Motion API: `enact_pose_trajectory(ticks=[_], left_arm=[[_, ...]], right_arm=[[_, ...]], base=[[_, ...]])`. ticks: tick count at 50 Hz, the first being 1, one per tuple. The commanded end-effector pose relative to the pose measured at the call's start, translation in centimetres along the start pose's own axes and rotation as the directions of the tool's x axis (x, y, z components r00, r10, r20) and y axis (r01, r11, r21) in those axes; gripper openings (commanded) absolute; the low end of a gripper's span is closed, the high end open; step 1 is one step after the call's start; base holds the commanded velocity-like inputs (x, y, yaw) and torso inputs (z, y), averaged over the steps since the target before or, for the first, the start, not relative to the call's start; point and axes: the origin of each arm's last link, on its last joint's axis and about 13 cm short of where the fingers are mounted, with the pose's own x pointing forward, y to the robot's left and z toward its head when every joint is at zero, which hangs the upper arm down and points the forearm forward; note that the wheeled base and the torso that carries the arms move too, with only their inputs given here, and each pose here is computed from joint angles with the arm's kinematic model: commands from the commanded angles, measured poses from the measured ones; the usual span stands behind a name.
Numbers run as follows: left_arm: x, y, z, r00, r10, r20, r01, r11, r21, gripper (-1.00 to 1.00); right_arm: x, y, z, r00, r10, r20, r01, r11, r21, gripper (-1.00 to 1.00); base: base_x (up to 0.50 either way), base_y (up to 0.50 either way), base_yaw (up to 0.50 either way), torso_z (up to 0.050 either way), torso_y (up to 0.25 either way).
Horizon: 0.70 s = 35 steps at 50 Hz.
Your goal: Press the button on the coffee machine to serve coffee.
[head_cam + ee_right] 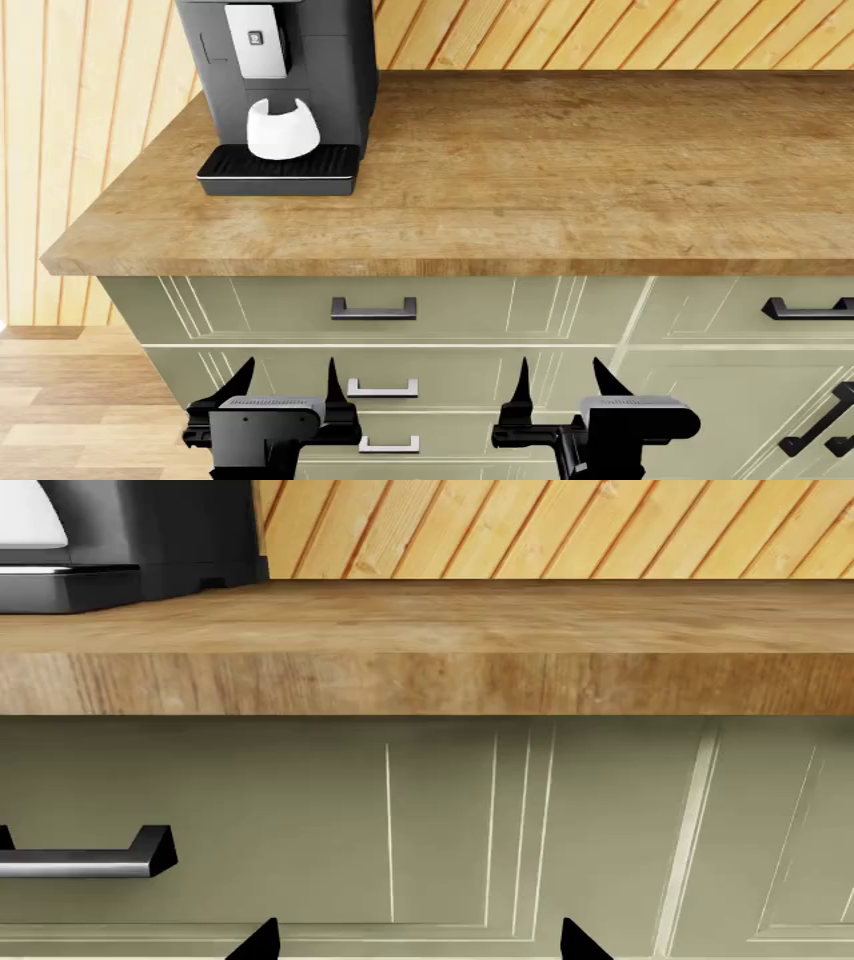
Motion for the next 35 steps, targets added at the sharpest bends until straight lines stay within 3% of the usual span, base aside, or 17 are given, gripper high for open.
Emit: enact_pose_trajectory(ticks=[1, 31, 35], left_arm=[[-0.02, 0.03, 0.00, 1.000, 0.000, 0.000, 0.000, 1.000, 0.000, 1.00], [-0.03, 0.13, -0.08, 1.000, 0.002, -0.002, -0.002, 1.000, 0.000, 1.00], [-0.23, 0.16, 0.14, 1.000, 0.001, 0.010, -0.001, 1.000, 0.000, 1.00]], right_arm=[[0.01, 0.03, -0.06, 1.000, -0.002, -0.006, 0.002, 1.000, -0.001, 1.00], [0.07, -0.05, 0.01, 1.000, 0.002, -0.014, -0.002, 1.000, -0.003, 1.00], [0.00, 0.06, 0.09, 1.000, 0.009, -0.008, -0.009, 1.000, -0.006, 1.00]], base=[[0.00, 0.00, 0.00, 0.000, 0.000], [0.00, 0.00, 0.00, 0.000, 0.000], [0.00, 0.39, 0.00, 0.000, 0.000]])
